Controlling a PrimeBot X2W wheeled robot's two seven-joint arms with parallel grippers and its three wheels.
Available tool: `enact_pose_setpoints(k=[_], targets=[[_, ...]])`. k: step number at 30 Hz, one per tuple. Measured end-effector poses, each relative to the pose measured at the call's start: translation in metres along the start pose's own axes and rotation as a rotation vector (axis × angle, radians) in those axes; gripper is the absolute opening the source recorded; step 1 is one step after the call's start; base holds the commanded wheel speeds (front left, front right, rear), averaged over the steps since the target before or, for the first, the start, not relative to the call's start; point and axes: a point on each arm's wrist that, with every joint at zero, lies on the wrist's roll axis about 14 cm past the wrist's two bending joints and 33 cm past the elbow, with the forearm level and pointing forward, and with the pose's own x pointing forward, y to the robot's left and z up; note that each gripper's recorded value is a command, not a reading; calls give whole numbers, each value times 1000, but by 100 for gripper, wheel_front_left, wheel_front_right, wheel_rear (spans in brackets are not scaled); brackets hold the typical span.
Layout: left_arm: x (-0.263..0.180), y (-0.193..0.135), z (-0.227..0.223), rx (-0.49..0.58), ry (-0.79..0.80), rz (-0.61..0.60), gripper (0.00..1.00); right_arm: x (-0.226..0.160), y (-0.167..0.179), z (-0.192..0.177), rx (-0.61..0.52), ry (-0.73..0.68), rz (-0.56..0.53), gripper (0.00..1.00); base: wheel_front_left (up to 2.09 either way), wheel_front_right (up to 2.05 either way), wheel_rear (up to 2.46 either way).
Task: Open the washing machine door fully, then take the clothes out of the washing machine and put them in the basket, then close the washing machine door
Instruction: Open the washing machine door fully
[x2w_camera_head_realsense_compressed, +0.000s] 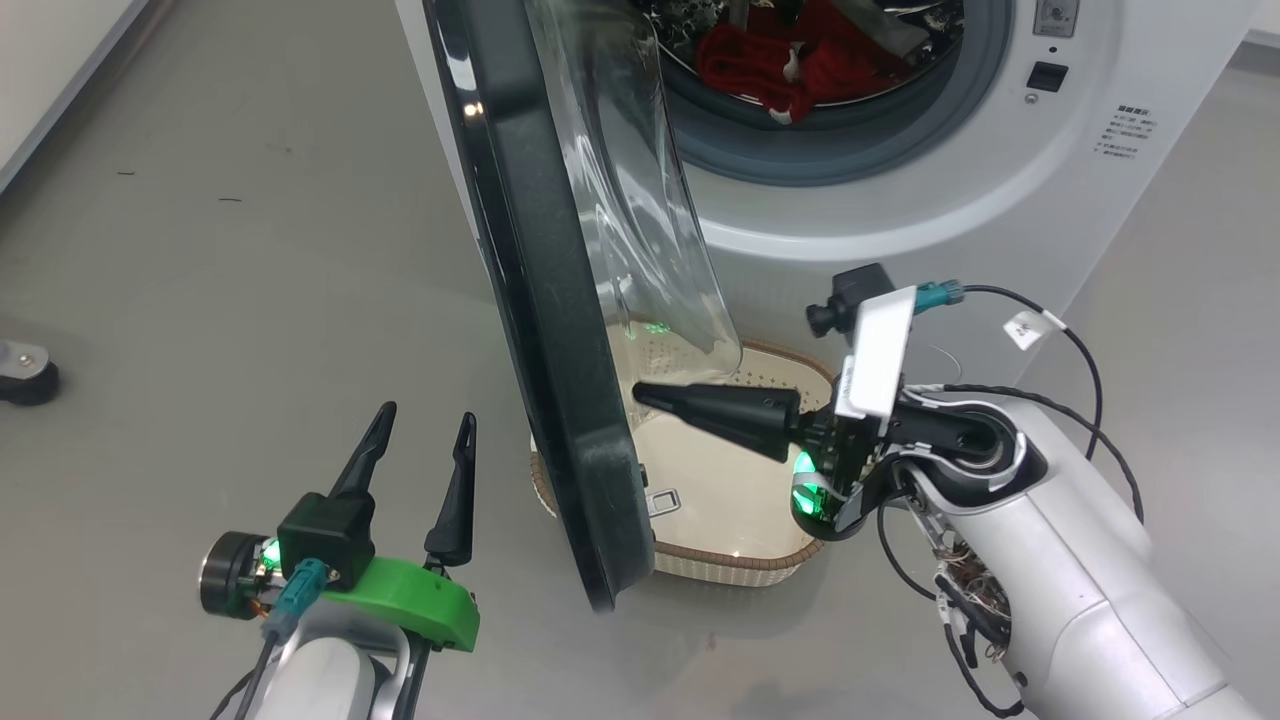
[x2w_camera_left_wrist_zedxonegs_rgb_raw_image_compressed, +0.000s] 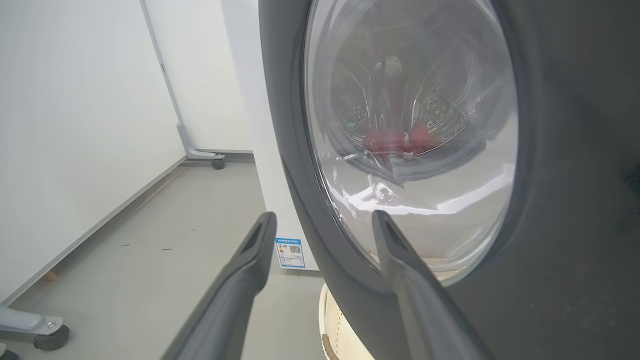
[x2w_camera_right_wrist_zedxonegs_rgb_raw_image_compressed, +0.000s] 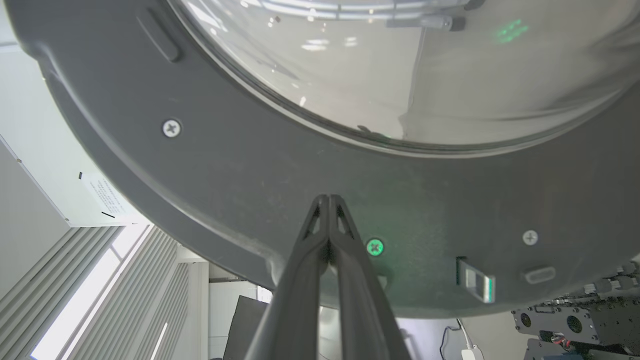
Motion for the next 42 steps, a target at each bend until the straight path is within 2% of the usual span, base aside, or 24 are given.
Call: enact_pose_setpoints(k=[7,14,16,17,24,31,35,36,42], targets=[[3,-2,0,0,0,-1,100,-19,17,29,2,-173,82,0,0,0,0],[4,-4,-4,-3,9,-8,100,-54,26,57,-5,-390,133,0,0,0,0],[4,-6,-5,-4,12,-11,100,-66,22,62,-6,-446,123,49,0,0,0],[4,-6,-5,-4,13,-11,100,-71,17,63,-13,-472,100,100,0,0,0],[7,-10,-7,-5,16,-21,100,-114,-16,75,-71,-660,-72,100,0,0,0],[8,-13,-7,-6,18,-30,100,-163,-60,77,-204,-814,-355,100,0,0,0],[8,-14,-7,-7,15,-33,100,-187,-72,79,-306,-895,-483,100,0,0,0],[8,-14,-7,-7,15,-33,100,-187,-72,79,-306,-895,-483,100,0,0,0],[7,-16,-5,-8,11,-40,100,-229,-77,83,-624,-947,-739,100,0,0,0]])
